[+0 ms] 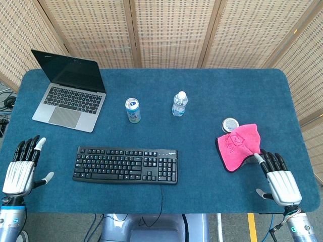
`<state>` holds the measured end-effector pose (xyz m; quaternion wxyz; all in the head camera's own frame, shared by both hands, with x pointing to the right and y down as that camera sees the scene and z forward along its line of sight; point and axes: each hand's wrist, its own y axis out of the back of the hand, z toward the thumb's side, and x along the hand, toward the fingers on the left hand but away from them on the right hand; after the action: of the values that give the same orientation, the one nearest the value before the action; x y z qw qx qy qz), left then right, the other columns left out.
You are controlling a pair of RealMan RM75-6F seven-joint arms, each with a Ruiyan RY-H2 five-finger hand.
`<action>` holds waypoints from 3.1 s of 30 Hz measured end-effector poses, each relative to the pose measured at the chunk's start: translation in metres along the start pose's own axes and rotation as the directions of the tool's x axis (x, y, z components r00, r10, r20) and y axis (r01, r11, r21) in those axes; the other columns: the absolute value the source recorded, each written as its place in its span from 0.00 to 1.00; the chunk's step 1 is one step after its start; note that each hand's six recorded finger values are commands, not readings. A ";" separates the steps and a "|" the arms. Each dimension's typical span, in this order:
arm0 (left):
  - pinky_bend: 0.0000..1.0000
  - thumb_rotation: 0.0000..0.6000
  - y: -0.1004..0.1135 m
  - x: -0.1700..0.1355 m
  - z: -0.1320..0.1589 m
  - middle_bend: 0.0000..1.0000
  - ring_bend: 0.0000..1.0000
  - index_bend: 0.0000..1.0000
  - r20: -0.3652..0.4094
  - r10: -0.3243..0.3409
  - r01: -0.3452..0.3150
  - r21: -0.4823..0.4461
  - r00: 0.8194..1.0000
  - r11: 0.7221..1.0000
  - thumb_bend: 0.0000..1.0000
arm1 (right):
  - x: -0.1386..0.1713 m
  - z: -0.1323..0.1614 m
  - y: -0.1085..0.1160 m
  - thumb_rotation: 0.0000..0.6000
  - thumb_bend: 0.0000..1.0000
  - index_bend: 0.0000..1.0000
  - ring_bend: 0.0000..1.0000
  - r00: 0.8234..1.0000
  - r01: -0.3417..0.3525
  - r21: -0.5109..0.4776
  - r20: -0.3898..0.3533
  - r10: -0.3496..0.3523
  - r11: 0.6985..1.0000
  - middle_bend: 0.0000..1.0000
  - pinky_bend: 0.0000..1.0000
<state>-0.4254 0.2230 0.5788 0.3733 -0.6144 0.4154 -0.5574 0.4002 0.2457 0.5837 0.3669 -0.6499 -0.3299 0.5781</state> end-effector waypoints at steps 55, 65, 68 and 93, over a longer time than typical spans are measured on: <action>0.42 1.00 -0.011 0.001 0.015 0.67 0.63 0.00 0.045 -0.173 0.173 -0.009 0.984 0.985 0.77 | -0.001 -0.001 -0.001 1.00 0.02 0.00 0.00 1.000 -0.005 0.002 0.005 0.005 1.000 0.00 0.00; 0.43 1.00 -0.010 0.003 0.034 0.68 0.64 0.00 0.084 -0.477 0.475 0.044 0.875 0.879 0.81 | -0.001 -0.003 0.001 1.00 0.02 0.00 0.00 1.000 0.003 -0.005 0.007 -0.003 1.000 0.00 0.00; 0.43 1.00 -0.015 0.003 0.037 0.68 0.64 0.00 0.077 -0.560 0.557 0.056 0.825 0.828 0.81 | 0.000 -0.003 0.002 1.00 0.03 0.00 0.00 1.000 0.005 -0.007 0.008 -0.005 1.000 0.00 0.00; 0.43 1.00 -0.067 0.014 0.042 0.68 0.64 0.00 -0.026 -0.752 0.747 0.136 0.659 0.651 0.81 | 0.000 -0.006 0.005 1.00 0.02 0.00 0.00 1.000 0.013 -0.022 0.012 -0.013 1.000 0.00 0.00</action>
<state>-0.3765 0.2348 0.6420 0.1575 -0.7133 0.0801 -0.6783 0.4059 0.2428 0.5793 0.3616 -0.6484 -0.3426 0.5757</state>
